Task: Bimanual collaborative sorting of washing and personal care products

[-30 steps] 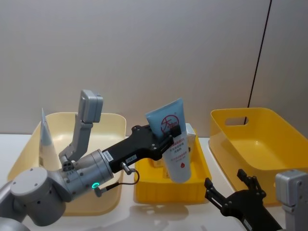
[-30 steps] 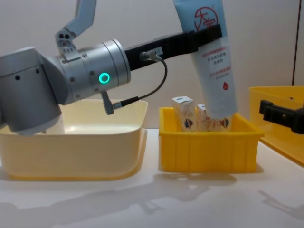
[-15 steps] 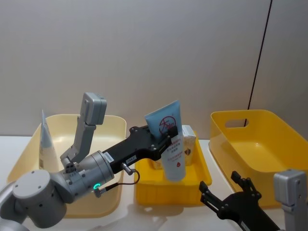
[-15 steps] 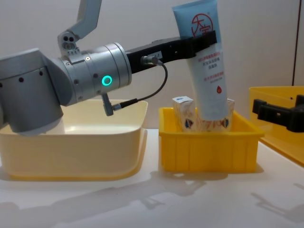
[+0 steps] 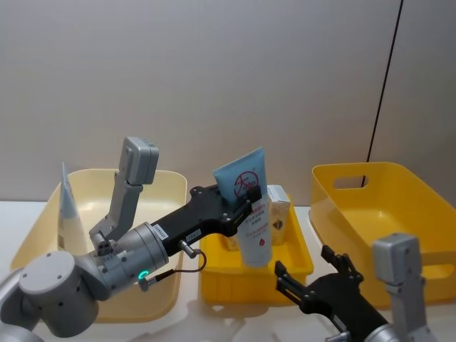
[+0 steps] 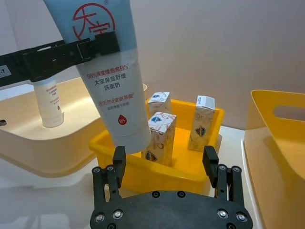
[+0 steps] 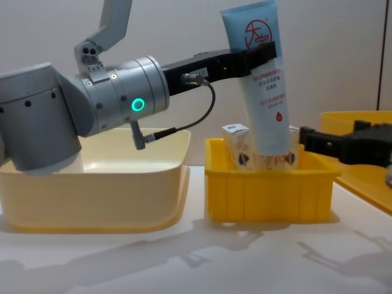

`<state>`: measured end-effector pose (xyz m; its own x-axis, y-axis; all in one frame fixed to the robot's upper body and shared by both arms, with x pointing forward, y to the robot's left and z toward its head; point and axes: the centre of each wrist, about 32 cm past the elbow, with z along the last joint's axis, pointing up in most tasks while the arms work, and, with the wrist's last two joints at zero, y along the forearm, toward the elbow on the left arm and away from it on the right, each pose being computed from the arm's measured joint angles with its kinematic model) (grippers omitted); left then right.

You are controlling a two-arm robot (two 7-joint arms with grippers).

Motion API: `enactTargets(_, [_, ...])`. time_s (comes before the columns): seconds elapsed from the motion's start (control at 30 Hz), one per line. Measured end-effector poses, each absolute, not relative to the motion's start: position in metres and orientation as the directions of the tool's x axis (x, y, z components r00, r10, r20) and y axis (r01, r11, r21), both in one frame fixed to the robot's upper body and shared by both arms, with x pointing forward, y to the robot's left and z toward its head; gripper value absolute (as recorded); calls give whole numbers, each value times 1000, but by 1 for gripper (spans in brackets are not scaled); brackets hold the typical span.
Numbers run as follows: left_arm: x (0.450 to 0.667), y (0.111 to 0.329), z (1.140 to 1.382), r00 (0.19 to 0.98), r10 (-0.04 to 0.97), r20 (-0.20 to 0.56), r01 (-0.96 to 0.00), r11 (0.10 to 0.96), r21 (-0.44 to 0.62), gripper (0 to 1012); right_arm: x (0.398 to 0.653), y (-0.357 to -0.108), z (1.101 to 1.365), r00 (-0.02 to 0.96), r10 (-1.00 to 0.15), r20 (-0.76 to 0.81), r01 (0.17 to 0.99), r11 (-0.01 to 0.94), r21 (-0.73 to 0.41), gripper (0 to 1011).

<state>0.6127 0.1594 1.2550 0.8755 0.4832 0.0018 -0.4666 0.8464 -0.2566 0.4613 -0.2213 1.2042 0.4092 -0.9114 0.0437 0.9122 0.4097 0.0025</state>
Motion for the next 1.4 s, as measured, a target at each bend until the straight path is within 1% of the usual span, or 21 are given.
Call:
enactTargets(0.57, [613, 160, 1255, 872, 490, 5, -473, 844, -254, 223, 480, -183, 1207, 418, -905, 77, 907, 420, 12, 1001])
enactTargets(0.93, [613, 160, 1255, 871, 491, 5, -474, 843, -254, 223, 488, -159, 1206, 388, -915, 113, 917, 395, 49, 1001])
enactTargets(1.23, [613, 160, 1255, 871, 492, 5, -474, 843, -254, 223, 493, -145, 1205, 351, -926, 141, 928, 364, 79, 1001])
enactTargets(1.4, [613, 160, 1255, 871, 492, 5, -474, 843, -254, 223, 493, -144, 1205, 349, -926, 142, 929, 362, 80, 1001])
